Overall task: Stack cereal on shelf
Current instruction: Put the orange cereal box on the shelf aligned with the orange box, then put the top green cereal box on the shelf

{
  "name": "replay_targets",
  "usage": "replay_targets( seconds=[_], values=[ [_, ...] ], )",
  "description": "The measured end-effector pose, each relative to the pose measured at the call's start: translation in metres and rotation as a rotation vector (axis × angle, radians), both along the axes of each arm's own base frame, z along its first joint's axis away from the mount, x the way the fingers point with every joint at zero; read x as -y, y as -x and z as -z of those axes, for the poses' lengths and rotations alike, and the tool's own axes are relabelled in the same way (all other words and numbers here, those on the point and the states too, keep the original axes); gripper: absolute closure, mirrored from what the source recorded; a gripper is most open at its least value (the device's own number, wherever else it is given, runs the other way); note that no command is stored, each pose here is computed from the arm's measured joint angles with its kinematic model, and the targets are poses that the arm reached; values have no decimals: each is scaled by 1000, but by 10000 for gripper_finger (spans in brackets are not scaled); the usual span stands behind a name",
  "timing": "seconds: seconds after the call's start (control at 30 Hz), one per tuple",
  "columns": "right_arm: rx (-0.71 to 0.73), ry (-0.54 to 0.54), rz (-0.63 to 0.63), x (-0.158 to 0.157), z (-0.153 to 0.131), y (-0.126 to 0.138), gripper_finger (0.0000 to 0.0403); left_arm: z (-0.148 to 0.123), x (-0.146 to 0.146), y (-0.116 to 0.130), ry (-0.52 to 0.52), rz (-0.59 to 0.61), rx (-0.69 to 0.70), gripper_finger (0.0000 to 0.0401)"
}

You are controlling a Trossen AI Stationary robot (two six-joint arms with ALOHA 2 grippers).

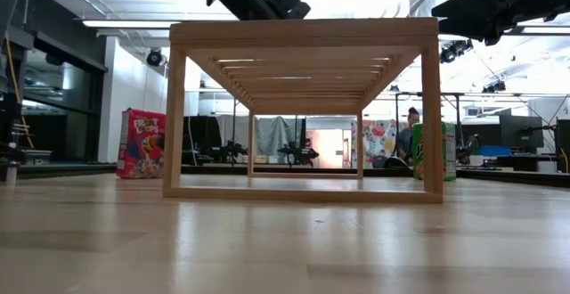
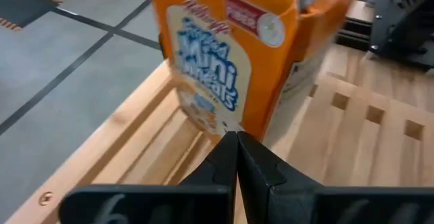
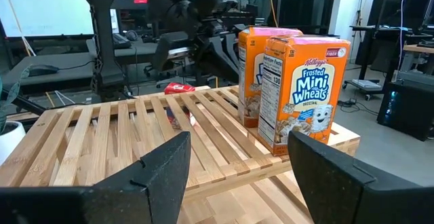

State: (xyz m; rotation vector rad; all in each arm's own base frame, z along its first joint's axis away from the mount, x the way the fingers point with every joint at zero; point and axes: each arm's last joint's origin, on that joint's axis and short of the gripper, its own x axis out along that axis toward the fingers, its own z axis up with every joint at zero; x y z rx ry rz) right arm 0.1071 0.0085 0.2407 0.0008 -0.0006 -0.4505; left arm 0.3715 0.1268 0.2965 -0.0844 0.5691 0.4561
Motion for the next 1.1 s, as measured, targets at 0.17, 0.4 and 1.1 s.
replay_targets(
  seconds=[0.17, 0.4, 1.1],
  values=[
    [0, 0, 2, 0, 0, 0, 162, 0, 8, -3, 6, 17, 3, 401],
    [11, -22, 204, 5, 0, 3, 162, 0, 7, 2, -15, 27, -43, 401],
    [15, -69, 613, 17, -6, -8, 162, 2, 48, 141, -174, 133, 479, 401]
  ],
)
